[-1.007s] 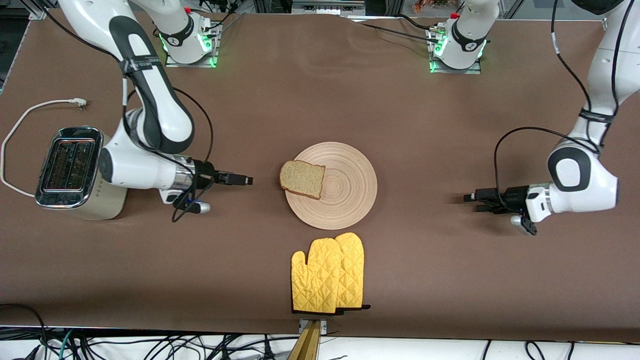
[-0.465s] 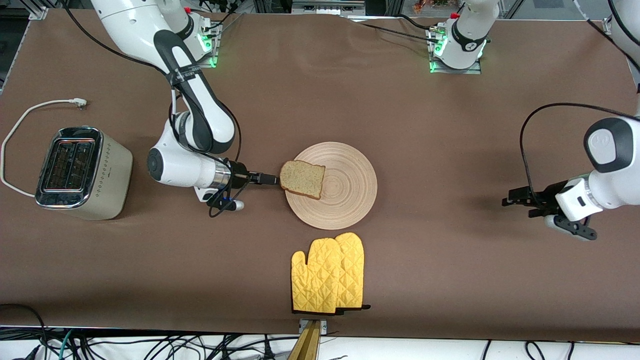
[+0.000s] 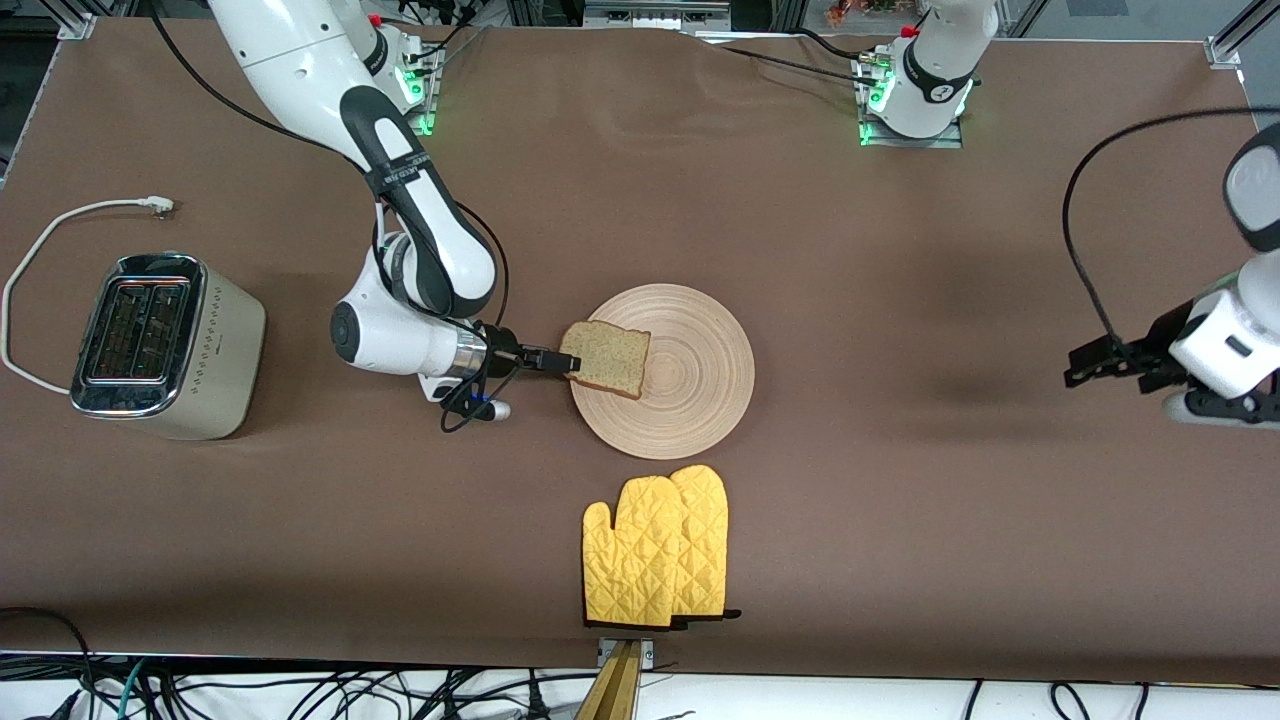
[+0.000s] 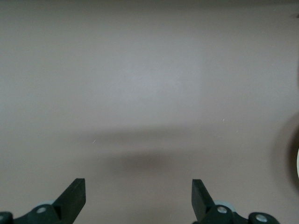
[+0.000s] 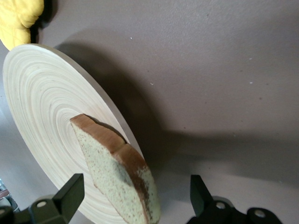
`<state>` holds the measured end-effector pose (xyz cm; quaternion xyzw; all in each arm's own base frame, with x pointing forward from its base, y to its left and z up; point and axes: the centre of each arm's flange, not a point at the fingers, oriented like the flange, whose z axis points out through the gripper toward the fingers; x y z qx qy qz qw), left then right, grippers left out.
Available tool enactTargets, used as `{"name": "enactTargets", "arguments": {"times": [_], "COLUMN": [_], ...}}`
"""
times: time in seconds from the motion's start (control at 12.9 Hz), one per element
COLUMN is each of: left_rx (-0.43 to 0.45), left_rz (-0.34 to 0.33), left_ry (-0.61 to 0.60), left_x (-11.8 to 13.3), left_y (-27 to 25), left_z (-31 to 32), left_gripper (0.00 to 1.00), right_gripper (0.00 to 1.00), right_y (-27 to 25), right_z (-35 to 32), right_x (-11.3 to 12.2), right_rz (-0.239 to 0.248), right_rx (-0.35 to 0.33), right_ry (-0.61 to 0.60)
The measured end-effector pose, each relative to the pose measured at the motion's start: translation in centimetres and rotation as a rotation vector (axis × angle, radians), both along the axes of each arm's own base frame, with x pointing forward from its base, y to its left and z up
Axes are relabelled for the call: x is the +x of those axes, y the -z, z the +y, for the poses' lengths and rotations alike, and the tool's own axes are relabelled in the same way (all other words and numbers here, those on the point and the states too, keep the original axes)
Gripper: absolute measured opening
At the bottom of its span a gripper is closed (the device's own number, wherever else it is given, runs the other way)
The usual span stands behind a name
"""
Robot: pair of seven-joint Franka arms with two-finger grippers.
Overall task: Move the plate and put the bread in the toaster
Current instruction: 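Grasp the bread slice with the right gripper while the left withdraws, then lift the bread slice off the plate with the right gripper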
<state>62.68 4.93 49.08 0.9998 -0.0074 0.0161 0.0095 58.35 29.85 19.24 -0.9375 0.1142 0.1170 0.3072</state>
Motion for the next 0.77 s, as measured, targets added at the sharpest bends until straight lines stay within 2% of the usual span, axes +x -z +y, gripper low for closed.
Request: {"name": "enactTargets", "arguments": {"times": [0.23, 0.54, 0.7, 0.77], "left_rx": [0.064, 0.076, 0.077, 0.077], "left_rz": [0.031, 0.081, 0.051, 0.008], "left_ry": [-0.064, -0.111, -0.112, -0.102], "left_x": [-2.1, -3.7, -4.3, -4.6], "left_y": [-2.7, -0.2, -0.5, -2.1], "left_z": [-1.4, -2.7, -2.9, -3.6], "left_gripper": [1.0, 1.0, 1.0, 1.0], "right_gripper": [1.0, 1.0, 1.0, 1.0], "right_y": [0.5, 0.5, 0.6, 0.8], "right_z": [0.0, -0.7, -0.8, -0.8], "right_x": [0.1, 0.5, 0.6, 0.6], "right_rz": [-0.027, -0.068, -0.076, -0.078], "right_rx": [0.078, 0.111, 0.117, 0.128], "right_ry": [0.013, -0.004, -0.009, -0.005]}}
